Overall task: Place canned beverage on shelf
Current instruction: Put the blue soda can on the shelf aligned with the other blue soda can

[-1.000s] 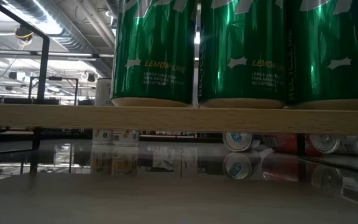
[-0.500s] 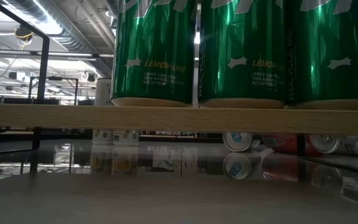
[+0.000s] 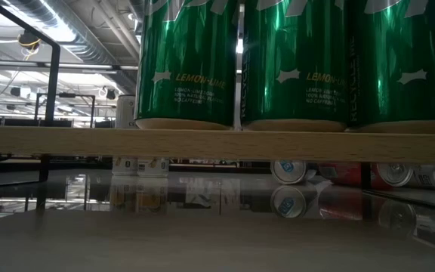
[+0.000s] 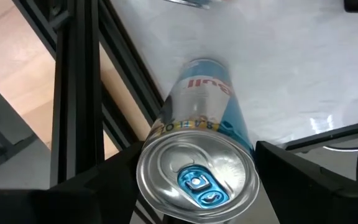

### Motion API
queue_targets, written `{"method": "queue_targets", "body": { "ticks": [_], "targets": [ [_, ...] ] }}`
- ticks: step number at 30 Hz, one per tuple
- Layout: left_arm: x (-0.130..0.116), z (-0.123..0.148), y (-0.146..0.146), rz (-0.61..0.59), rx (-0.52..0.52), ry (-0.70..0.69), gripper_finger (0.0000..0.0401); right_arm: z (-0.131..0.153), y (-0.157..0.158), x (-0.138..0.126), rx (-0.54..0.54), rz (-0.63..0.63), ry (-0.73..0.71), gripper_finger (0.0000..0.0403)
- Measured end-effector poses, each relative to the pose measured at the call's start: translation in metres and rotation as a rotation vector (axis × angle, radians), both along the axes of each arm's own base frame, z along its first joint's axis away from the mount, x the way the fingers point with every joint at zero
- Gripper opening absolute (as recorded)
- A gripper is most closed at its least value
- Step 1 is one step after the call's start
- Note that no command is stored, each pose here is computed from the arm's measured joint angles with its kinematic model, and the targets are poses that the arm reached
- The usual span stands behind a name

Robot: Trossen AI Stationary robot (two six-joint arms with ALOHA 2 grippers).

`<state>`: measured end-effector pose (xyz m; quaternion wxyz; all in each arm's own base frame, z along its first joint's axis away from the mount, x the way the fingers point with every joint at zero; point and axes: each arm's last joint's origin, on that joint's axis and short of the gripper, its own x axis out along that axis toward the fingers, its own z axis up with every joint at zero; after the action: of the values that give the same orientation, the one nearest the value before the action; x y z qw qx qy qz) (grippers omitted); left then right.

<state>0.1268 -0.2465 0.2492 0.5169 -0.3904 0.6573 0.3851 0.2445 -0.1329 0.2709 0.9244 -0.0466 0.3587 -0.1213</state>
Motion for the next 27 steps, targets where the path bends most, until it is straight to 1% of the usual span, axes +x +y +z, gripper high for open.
{"method": "queue_targets", "body": {
  "ticks": [13, 27],
  "targets": [
    [0.0007, 0.0000, -0.0010, -0.003, -0.011, -0.008, 0.0293, 0.0000, 0.0000, 0.0000, 0.000, 0.000, 0.000, 0.0381],
    [0.0034, 0.0003, -0.0052, 0.010, -0.054, -0.031, 0.0293, 0.0000, 0.0000, 0.0000, 0.000, 0.000, 0.000, 0.0381]
  ]
}}
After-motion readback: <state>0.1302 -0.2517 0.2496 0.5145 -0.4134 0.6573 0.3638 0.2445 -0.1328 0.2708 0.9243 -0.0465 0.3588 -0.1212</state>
